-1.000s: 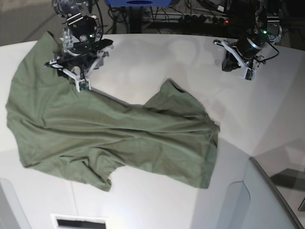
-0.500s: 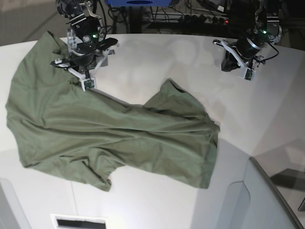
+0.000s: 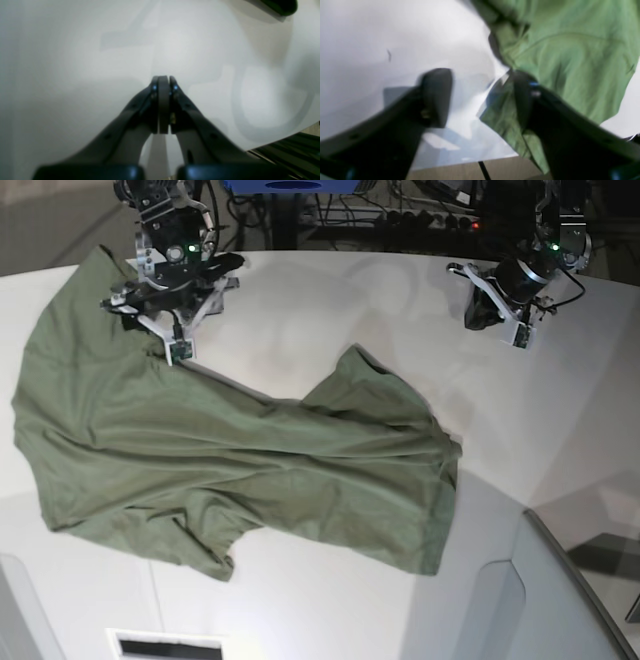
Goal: Layout the t-shirt on the table in an organized manner, then fold the t-shirt properly
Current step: 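Press the right gripper onto the shirt's collar edge and grasp it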
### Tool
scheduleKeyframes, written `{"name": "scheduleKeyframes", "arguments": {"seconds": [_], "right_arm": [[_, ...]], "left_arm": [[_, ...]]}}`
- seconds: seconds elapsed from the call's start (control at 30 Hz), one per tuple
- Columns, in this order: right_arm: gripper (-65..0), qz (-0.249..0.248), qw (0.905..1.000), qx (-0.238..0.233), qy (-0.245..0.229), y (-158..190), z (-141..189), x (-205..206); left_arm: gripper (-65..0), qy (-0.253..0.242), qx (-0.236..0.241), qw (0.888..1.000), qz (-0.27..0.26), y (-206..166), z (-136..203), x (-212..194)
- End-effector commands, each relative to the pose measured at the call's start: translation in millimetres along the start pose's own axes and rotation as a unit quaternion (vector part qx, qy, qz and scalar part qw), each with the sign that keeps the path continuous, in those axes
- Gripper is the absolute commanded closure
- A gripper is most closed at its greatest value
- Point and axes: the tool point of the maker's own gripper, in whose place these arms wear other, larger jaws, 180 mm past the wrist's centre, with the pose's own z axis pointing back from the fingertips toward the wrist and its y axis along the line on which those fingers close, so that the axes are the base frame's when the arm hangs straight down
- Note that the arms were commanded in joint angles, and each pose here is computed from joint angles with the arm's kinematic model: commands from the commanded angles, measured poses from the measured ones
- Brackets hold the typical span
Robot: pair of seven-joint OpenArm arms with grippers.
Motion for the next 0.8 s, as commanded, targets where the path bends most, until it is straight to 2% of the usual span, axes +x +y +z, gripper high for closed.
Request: {"name": "scheduleKeyframes", "arguments": {"seconds": [0.0, 0.3, 0.47, 0.5, 0.57, 0.7, 0.77], "right_arm": [[-40.2, -0.001, 0.9999, 0.011, 0.013, 5, -1, -4], [-34.2, -0.001, 0.9979, -0.02, 0.061, -19, -33, -24], [-11.7, -0.007, 0.9971, -0.027, 0.071, -25, -35, -30], [-11.0, -0.007, 0.9971, -0.026, 0.071, -24, -34, -30], [-15.3, -0.008, 0.9967, -0.022, 0.078, -20, -32, -37], [-29.9, -0.006, 0.9964, -0.02, 0.083, -17, -30, -44], [-34.7, -0.005, 0.9963, -0.02, 0.084, -16, -29, -45]], "left_arm": [[0.0, -0.017, 0.002, 1.0, -0.004, 4, 3, 10], [0.0, -0.018, 0.002, 1.0, -0.004, 4, 2, 11], [0.0, -0.018, 0.002, 1.0, -0.004, 4, 2, 11], [0.0, -0.018, 0.002, 1.0, -0.004, 4, 2, 11], [0.0, -0.018, 0.002, 1.0, -0.004, 4, 2, 11], [0.0, -0.018, 0.002, 1.0, -0.004, 4, 2, 11], [0.0, -0.017, 0.002, 1.0, -0.004, 4, 2, 10]]}}
